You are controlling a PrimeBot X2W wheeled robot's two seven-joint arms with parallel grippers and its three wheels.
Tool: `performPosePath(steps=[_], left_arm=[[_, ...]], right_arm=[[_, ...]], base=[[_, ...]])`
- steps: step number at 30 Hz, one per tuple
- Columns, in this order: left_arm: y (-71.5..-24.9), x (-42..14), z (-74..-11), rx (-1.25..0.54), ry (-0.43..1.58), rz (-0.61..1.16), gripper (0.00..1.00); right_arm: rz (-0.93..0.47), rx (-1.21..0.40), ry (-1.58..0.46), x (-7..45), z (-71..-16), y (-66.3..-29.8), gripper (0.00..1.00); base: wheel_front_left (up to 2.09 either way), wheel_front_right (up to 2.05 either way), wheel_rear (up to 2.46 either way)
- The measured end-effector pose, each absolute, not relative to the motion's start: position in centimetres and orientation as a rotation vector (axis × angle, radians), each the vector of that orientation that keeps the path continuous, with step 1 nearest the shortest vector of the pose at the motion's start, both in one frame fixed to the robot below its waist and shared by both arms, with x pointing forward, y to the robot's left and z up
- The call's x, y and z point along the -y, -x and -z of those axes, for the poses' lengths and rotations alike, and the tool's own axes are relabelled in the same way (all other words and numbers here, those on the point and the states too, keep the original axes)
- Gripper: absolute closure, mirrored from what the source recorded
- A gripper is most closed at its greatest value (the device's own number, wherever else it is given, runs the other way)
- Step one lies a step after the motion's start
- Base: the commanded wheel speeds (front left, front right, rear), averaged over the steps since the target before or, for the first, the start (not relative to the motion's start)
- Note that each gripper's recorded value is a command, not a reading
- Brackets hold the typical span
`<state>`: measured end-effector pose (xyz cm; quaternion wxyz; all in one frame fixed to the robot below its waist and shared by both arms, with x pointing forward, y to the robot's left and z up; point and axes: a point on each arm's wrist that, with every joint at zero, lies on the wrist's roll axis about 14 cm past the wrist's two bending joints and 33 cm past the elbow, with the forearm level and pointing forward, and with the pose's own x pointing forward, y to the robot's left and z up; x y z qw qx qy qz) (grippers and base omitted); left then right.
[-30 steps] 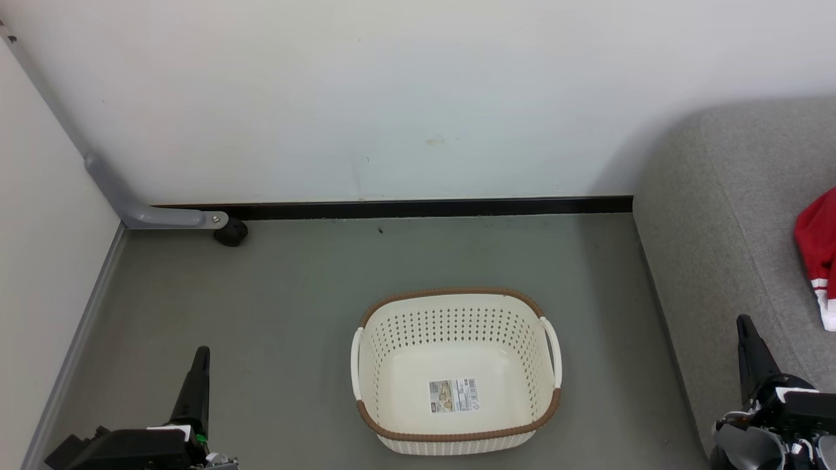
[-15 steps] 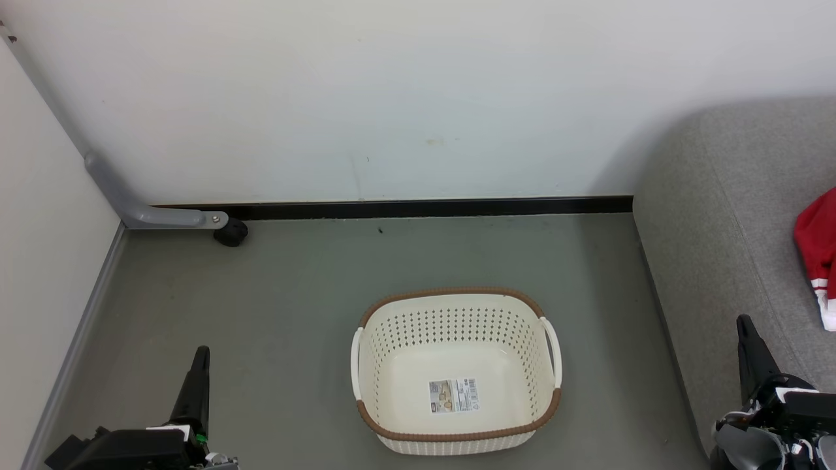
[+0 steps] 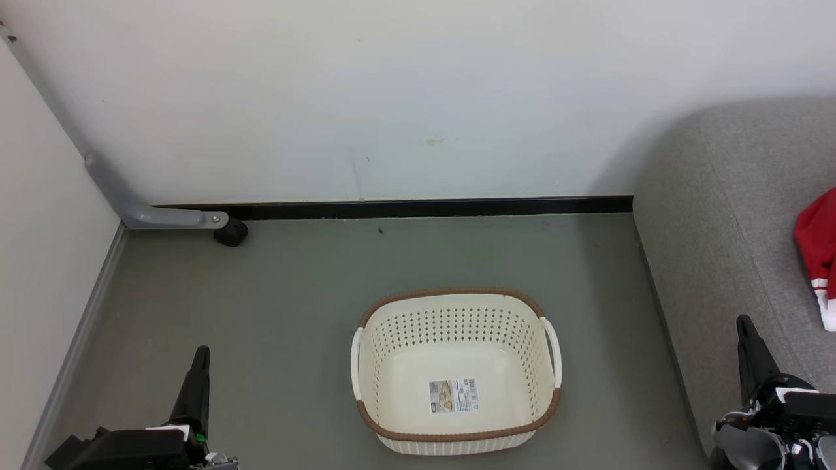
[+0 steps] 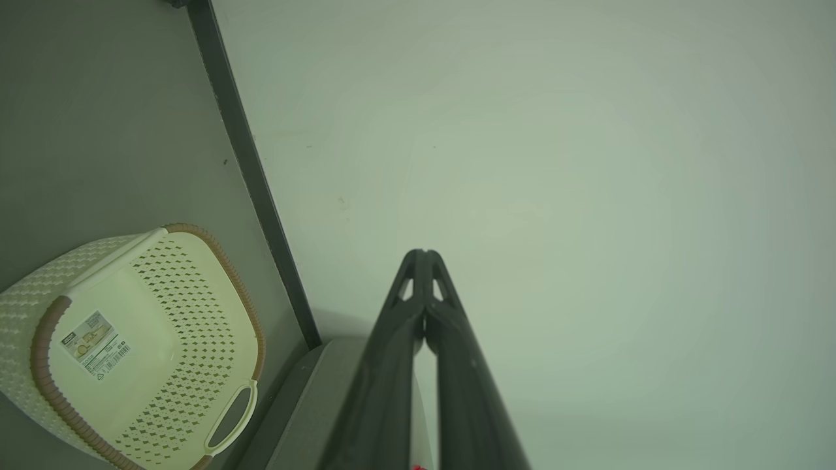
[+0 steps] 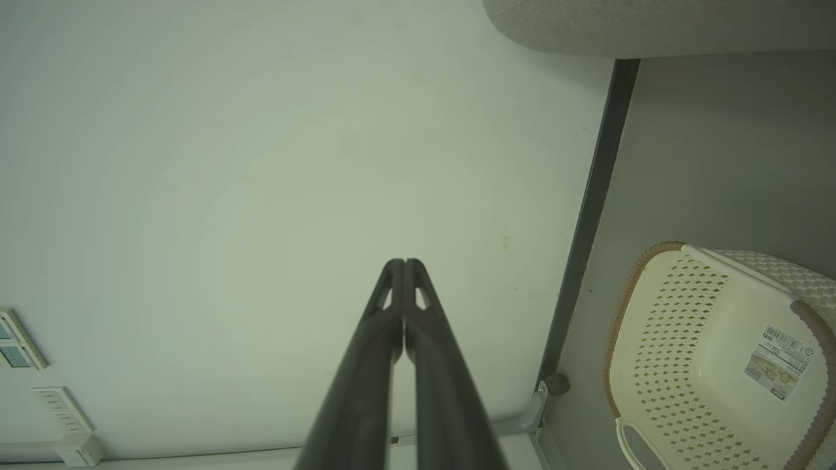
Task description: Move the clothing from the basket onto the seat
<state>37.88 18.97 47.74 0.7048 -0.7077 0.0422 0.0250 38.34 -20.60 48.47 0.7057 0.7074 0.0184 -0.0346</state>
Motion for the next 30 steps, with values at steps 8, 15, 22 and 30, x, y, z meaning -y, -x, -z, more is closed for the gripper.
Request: performPosePath(steps=[8, 15, 22, 30], left_arm=[[-37.88, -18.97, -47.75, -0.094, 1.573, -0.056, 1.00], [-37.88, -18.97, -47.75, -0.094, 1.573, -0.056, 1.00], [-37.88, -18.97, -47.75, -0.094, 1.573, -0.055, 1.00], [-37.88, -18.97, -47.75, -0.094, 1.573, -0.055, 1.00]], right_arm=[[0.077, -0.041, -1.573, 20.59, -48.46, -38.33, 1.00], [0.077, -0.041, -1.573, 20.59, -48.46, -38.33, 1.00], [0.077, -0.041, -1.573, 20.59, -48.46, -38.33, 1.00], [0.077, -0.041, -1.573, 20.59, -48.46, -38.33, 1.00]], base=[[0.00, 0.00, 0.00], [0.00, 0.00, 0.00], [0.00, 0.00, 0.00], [0.00, 0.00, 0.00]])
